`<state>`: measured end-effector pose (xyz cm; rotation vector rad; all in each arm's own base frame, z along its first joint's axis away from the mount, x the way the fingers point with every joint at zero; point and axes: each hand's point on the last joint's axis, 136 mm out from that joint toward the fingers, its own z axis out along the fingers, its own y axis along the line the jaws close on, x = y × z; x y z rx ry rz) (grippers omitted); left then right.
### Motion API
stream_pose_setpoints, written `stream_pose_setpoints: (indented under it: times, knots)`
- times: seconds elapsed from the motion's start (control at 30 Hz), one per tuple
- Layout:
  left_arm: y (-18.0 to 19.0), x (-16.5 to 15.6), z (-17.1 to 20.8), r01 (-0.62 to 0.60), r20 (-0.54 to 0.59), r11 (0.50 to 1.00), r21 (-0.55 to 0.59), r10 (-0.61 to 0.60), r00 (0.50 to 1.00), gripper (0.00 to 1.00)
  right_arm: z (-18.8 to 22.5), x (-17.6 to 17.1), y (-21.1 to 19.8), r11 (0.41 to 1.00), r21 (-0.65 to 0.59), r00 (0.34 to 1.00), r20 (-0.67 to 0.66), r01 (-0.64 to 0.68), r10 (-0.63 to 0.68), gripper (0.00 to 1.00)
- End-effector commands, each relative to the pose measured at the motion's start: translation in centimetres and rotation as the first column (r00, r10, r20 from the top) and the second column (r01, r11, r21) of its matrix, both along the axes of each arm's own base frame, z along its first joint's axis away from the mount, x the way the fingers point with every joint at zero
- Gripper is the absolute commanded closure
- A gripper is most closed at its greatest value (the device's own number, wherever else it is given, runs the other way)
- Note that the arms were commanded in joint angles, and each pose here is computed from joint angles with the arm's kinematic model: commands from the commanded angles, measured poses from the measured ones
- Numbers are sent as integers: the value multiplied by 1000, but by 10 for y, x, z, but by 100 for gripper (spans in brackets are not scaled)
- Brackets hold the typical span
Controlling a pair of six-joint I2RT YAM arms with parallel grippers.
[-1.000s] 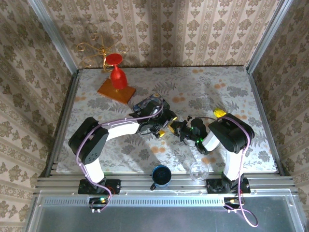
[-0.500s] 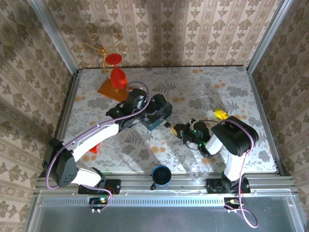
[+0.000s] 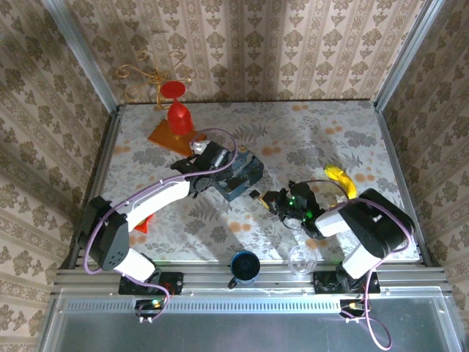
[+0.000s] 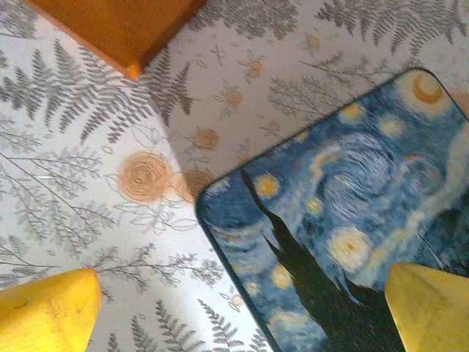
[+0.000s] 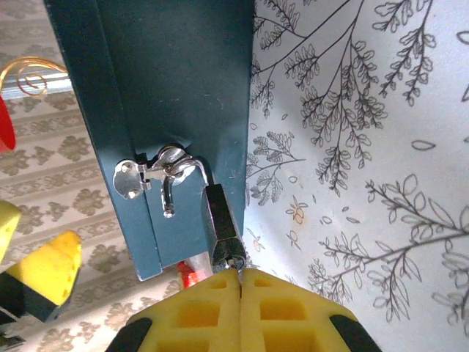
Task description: Unlock the padlock with the key
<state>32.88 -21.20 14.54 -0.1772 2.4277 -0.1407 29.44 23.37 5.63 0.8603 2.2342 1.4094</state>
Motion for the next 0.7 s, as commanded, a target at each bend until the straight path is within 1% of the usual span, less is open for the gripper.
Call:
stream_pose_setpoints:
  times: [0.0,0.13,0.17,0.27,0.37,0.43,0.57,0.67]
  knots:
    - [23,2,-14,-40,-6,992,117,41,999,0,-14,-10,-12,976,-216,999,-35,-37,30,100]
    - [19,3,-22,-23,-5,993,114,24,1000,0,-7,-14,-21,937,-344,999,-28,-53,46,94]
    - [17,2,-25,-11,-4,995,104,12,1000,0,5,-13,-21,936,-348,999,1,-47,50,93]
    - [10,1,-32,17,-1,998,61,-17,1000,0,7,-14,-19,919,-388,998,3,-63,70,92]
    - [7,-2,-37,28,-5,999,33,-28,1000,0,4,-15,-11,913,-398,996,-3,-87,94,92]
    - [5,-3,-39,35,-12,999,24,-35,999,0,-8,-16,-6,906,-409,994,-35,-111,107,88]
    - [4,-5,-42,44,-29,999,20,-43,999,0,-17,-17,3,906,-404,992,-53,-125,113,70]
    - [5,-6,-45,44,-38,999,25,-43,998,0,-20,-18,5,902,-410,991,-61,-131,116,62]
